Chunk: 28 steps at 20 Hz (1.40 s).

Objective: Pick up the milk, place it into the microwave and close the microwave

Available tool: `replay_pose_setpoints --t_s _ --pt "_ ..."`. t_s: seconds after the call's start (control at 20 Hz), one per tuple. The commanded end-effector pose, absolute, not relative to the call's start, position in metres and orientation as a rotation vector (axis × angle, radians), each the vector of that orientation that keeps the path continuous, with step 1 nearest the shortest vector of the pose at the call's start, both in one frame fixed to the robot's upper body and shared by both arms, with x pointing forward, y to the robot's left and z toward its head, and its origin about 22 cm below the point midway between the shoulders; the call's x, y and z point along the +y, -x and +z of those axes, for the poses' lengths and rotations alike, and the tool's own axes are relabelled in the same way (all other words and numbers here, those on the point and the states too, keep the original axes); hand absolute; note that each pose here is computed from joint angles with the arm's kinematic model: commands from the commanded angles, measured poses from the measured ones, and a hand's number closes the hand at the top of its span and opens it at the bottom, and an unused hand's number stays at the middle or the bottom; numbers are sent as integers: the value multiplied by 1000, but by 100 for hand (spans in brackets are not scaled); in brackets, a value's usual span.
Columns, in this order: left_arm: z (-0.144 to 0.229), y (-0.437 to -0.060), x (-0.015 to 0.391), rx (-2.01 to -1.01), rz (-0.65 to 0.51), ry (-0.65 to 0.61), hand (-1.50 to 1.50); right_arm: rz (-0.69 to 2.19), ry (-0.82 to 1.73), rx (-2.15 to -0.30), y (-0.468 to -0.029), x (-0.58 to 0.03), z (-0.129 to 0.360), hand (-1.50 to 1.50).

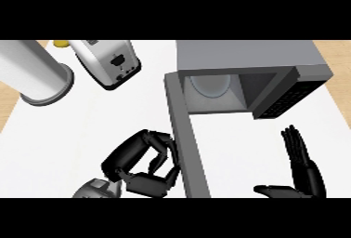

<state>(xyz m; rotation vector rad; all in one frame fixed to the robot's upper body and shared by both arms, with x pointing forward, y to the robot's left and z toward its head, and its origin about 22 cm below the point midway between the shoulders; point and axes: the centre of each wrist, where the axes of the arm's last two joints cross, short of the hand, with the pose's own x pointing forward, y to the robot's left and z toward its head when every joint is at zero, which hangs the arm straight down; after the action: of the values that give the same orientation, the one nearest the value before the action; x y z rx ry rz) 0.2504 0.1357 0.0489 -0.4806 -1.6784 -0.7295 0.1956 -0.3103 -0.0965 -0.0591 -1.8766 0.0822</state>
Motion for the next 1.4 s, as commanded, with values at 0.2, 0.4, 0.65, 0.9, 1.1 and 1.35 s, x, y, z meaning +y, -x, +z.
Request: replay_pose_setpoints --t_s 0.2,0.4,0.65,0.9,1.1,1.35 --pt "-31 -249 86 -1656 -855 374 150 160 21 -1946 -150 -328 -55 -150" --pt "-47 -262 69 -1745 -775 352 150 137 -60 -2007 -152 -339 -33 -150" --pt "-49 -274 50 -1758 -730 338 150 150 -135 -2043 -161 -309 -10 -150" --pt "-63 -263 41 -1696 -719 347 150 192 -169 -2050 -155 -318 15 -150" --pt "-36 -271 22 -1746 -678 421 150 220 -239 -2049 -156 -317 27 -150" --pt "-34 -261 16 -1780 -552 413 150 280 -296 -2044 -155 -319 47 -150"
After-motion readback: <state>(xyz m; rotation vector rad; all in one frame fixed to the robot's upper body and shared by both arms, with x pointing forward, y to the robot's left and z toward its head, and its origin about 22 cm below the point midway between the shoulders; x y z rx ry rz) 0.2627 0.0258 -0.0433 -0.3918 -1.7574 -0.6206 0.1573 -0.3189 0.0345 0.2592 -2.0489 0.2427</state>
